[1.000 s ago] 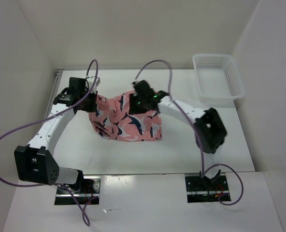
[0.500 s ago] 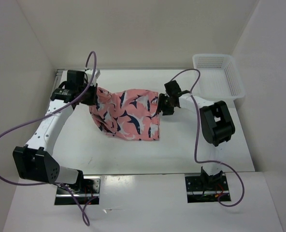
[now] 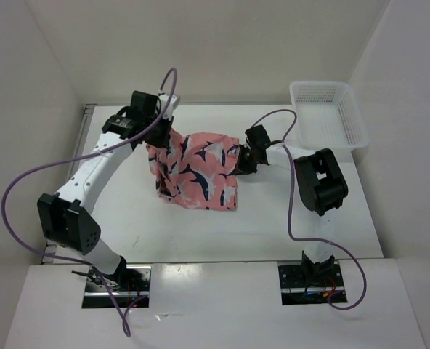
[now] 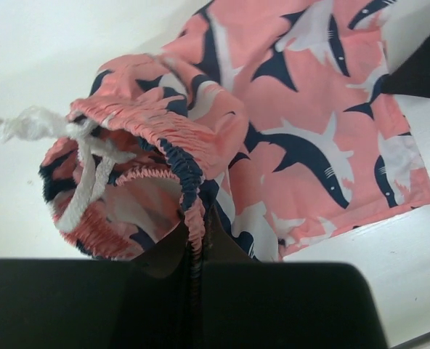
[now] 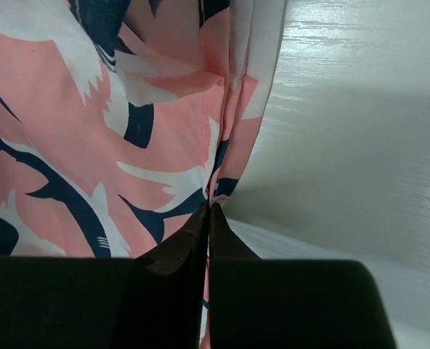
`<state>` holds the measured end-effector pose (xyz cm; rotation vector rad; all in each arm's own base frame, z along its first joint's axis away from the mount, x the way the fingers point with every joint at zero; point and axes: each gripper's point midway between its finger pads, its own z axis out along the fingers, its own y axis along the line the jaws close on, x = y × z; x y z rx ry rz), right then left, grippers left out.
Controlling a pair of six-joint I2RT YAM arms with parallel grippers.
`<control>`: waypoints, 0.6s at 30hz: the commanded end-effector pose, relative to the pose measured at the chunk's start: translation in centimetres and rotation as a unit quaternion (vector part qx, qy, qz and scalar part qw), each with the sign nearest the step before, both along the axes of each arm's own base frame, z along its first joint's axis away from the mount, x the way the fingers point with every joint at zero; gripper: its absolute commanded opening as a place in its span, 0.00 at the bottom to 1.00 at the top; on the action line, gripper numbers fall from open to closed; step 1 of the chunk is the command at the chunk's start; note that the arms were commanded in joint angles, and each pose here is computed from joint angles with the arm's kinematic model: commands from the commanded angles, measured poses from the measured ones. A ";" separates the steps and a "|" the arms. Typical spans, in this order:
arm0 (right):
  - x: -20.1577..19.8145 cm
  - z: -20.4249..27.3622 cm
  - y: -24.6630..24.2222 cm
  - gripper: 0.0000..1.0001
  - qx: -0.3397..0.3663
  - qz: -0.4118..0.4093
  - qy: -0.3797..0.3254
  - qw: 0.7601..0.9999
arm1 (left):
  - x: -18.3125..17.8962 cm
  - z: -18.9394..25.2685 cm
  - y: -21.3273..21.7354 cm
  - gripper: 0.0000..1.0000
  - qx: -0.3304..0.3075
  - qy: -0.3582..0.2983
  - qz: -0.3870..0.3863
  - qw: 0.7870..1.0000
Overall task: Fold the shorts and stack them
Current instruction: Fold the shorts
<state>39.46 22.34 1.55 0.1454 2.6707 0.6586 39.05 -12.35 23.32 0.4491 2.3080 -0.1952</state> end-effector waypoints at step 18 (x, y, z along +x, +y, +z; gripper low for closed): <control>-1.3 -3.1 -0.6 0.01 -0.017 -0.006 0.026 0.999 | -2.5 -4.3 -18.9 0.34 0.029 0.025 -0.197 0.980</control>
